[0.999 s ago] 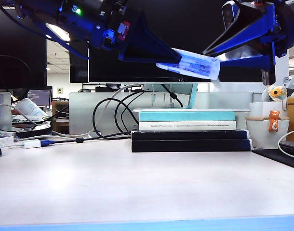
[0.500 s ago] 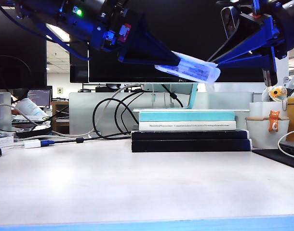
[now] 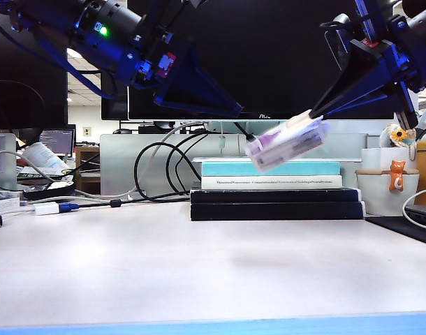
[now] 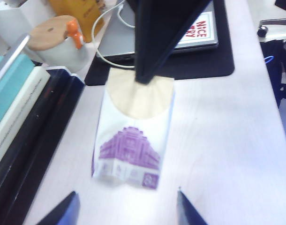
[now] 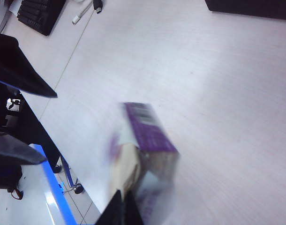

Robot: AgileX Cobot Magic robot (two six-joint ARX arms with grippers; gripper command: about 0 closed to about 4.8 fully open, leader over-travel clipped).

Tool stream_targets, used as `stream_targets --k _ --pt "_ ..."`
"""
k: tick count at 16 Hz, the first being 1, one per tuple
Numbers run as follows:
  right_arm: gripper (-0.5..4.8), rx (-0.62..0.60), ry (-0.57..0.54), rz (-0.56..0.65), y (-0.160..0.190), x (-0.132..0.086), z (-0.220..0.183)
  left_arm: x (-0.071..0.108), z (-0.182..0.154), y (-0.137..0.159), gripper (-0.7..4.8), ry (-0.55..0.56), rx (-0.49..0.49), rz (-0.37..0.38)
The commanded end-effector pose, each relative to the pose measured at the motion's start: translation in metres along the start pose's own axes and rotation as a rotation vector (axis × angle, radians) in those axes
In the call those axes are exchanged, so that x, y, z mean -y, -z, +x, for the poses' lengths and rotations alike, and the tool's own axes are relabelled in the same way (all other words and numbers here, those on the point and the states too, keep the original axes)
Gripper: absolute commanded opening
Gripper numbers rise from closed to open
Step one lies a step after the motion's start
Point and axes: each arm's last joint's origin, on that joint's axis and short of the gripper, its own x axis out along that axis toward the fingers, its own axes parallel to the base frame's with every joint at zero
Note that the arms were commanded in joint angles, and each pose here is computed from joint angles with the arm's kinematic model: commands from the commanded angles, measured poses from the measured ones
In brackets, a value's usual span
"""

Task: Pick up a packet of tissues from the table with the left hand, then take a tissue from it with the right hand.

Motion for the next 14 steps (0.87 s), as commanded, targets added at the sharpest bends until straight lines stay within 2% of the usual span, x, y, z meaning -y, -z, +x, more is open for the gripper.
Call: stream_targets --k 1,2,3,4,7,12,14 --pt "-0.06 0.012 -0.009 -0.022 -0.002 -0.002 -0.001 -0.001 0.001 -0.004 2.77 0.022 0.053 0.023" --pt "-0.06 0.014 -0.009 -0.023 -0.003 -0.002 -0.001 0.0 0.003 -0.003 2.95 0.034 0.058 0.022" --pt "-0.06 0.015 -0.009 -0.024 -0.003 -0.002 -0.001 0.0 0.004 -0.001 4.19 0.047 0.057 0.015" --pt "-0.06 0.017 -0.009 -0.024 -0.003 -0.002 -0.001 0.001 0.006 0.001 4.79 0.054 0.045 0.007" --pt "-0.06 0.032 -0.035 -0.025 -0.005 -0.003 -0.001 0.001 0.01 0.007 4.79 0.049 0.01 -0.009" --pt "-0.06 0.061 -0.167 -0.002 -0.011 -0.007 -0.002 -0.002 0.012 0.006 4.79 0.03 0.031 0.012" --pt "-0.06 0.055 -0.195 0.0 -0.011 -0.008 -0.002 -0.004 0.012 0.005 4.79 -0.016 0.026 0.025"
